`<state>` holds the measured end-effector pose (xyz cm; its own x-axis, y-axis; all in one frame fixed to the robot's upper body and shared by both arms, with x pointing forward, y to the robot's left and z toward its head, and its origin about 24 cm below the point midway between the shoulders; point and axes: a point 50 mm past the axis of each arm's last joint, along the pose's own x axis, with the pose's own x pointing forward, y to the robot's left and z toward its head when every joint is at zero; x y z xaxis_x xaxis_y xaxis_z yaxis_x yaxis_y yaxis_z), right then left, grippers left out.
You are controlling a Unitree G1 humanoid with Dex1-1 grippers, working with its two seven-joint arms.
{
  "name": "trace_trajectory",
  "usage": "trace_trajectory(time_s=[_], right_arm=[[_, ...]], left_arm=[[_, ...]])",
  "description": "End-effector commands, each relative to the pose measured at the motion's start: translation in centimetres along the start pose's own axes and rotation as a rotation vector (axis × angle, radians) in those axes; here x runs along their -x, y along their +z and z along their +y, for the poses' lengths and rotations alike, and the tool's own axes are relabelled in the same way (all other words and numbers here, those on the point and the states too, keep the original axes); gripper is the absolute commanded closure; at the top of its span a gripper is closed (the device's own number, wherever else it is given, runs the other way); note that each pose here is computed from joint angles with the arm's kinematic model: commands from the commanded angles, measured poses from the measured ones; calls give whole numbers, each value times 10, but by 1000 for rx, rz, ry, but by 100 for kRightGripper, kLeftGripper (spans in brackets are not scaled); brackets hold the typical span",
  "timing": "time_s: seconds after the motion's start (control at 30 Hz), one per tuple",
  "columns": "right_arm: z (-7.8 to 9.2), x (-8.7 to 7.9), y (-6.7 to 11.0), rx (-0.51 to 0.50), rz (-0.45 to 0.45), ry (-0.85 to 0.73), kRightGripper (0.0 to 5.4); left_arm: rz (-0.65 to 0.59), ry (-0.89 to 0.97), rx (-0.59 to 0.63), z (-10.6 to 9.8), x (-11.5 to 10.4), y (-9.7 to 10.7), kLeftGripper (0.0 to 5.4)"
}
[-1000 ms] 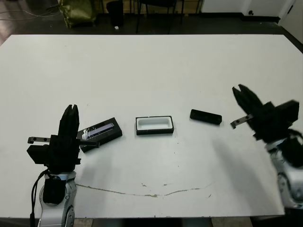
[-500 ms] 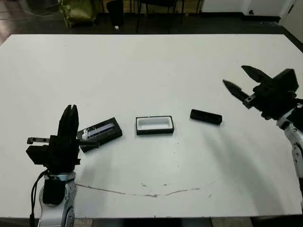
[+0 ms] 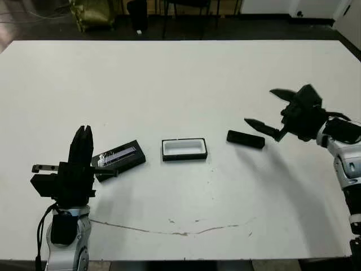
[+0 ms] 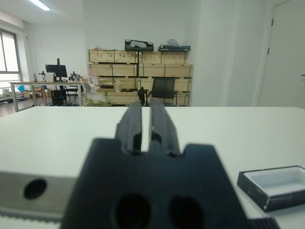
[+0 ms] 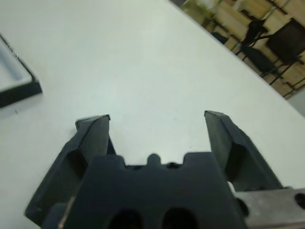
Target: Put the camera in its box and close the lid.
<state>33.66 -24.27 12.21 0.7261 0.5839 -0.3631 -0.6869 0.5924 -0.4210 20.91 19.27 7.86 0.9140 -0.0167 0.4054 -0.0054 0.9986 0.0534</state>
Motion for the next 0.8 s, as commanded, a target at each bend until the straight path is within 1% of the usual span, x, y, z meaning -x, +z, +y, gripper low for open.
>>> trace_trajectory(time_s=[0.03, 0.13, 0.2, 0.27, 0.3, 0.37, 0.43, 0.57, 0.6, 0.67, 0.7, 0.77, 0.8], right_arm=[[-5, -2, -6, -49, 45, 101, 112], [-8, -3, -8, -89, 67, 181, 181], [-10, -3, -10, -115, 71, 233, 179], [-12, -3, -11, -142, 67, 280, 145], [-13, -2, -12, -174, 69, 304, 124], [-14, -2, -15, -224, 72, 334, 99], [-14, -1, -16, -252, 71, 358, 116], [-14, 1, -21, -310, 63, 370, 200], [-13, 1, -22, -308, 63, 373, 208], [-13, 1, -22, -286, 65, 377, 194], [-12, 1, -22, -282, 63, 380, 174], [-12, 1, -23, -285, 69, 385, 164], [-12, 1, -23, -283, 73, 386, 170]], left_arm=[[34, 4, -14, 1, 4, -4, 540], [30, 0, -19, 2, 4, -4, 540], [37, 1, -12, 2, 5, -4, 540], [38, 3, -10, 2, 5, -4, 540], [39, 4, -12, 2, 5, -4, 540], [44, 6, -12, 1, 5, -4, 540], [43, 2, -7, 2, 5, -4, 540], [48, 3, -12, 2, 5, -4, 540], [48, 2, -11, 2, 5, -4, 540], [42, 0, -16, 2, 5, -4, 540], [42, -1, -16, 2, 5, -4, 540], [47, -1, -8, 2, 5, -4, 540], [51, 0, -5, 2, 5, -5, 540]])
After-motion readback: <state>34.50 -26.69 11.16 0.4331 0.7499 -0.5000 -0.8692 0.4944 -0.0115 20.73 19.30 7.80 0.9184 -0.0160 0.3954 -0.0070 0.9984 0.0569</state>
